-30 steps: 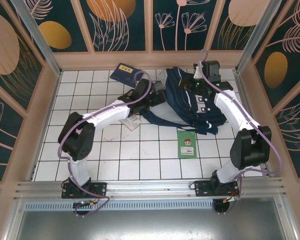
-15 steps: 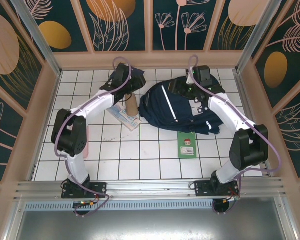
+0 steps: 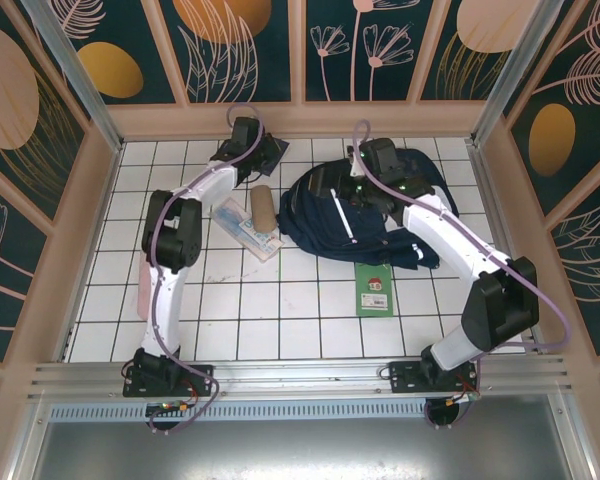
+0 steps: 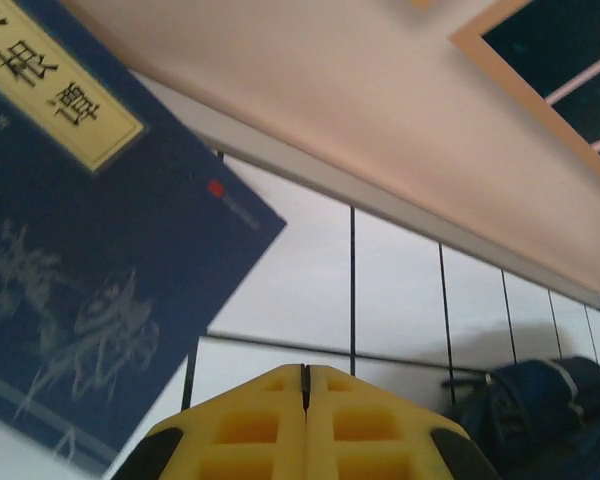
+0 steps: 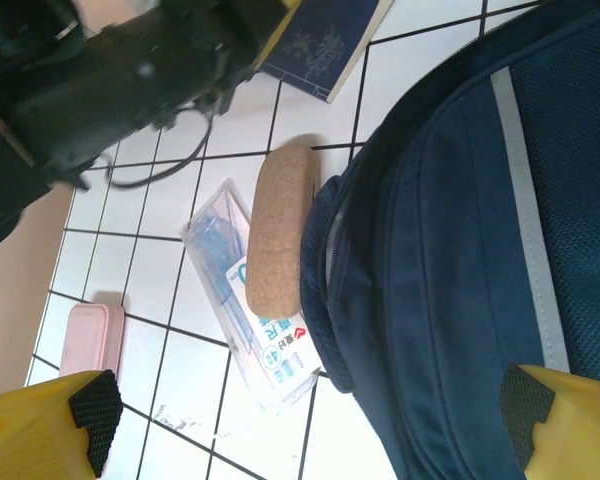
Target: Pack books, pencil case, and school supplies into a backpack
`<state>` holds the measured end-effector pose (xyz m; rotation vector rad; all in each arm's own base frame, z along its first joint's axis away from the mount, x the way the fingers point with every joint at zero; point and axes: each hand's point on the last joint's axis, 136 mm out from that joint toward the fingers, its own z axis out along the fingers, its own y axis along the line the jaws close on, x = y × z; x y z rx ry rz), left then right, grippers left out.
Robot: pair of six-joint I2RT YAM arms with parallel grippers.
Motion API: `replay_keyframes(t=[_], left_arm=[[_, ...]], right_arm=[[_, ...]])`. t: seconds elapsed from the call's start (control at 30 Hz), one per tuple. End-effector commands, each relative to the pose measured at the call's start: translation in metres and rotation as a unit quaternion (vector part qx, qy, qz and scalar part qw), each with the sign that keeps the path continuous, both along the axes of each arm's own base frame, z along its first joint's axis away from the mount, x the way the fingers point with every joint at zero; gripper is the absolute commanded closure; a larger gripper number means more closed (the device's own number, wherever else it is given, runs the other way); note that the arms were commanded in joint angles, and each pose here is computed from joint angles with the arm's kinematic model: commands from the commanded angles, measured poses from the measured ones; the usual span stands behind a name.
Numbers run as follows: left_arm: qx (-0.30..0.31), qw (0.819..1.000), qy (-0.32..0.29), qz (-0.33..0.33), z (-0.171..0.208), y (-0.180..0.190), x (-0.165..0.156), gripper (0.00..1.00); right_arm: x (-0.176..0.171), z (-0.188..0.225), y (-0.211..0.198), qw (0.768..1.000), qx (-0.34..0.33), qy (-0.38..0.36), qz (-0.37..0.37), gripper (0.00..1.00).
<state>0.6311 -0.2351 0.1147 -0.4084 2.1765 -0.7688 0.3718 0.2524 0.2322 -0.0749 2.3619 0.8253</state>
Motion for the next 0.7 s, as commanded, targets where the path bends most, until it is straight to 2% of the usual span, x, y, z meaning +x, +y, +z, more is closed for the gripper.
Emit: replay_keyframes(t=[0.0, 0.13, 0.33, 0.53, 0.67], left_arm=[[-0.008, 1.0, 0.003, 0.006, -0.01, 0.0, 0.019, 0.93], [-0.005, 0.999, 0.036, 0.012, -0.041, 0.0, 0.03, 0.93], [0.009, 0.997, 0.076, 0.017, -0.081, 0.013, 0.02, 0.95], [0.042, 0.992, 0.117, 0.013, -0.099, 0.026, -0.009, 1.0], [0.048, 0.99, 0.134, 0.01, -0.103, 0.035, -0.043, 1.0]], right_arm=[[-0.006, 0.02, -0.001, 1.0, 0.009, -0.021, -0.006, 0.01], [-0.008, 0.023, 0.003, 0.999, 0.036, -0.026, -0.005, 0.01], [-0.003, 0.025, 0.006, 0.999, 0.037, -0.035, -0.005, 0.01], [0.004, 0.025, 0.008, 0.998, 0.038, -0.05, -0.016, 0.01], [0.009, 0.024, 0.016, 0.997, 0.058, -0.053, -0.014, 0.01]])
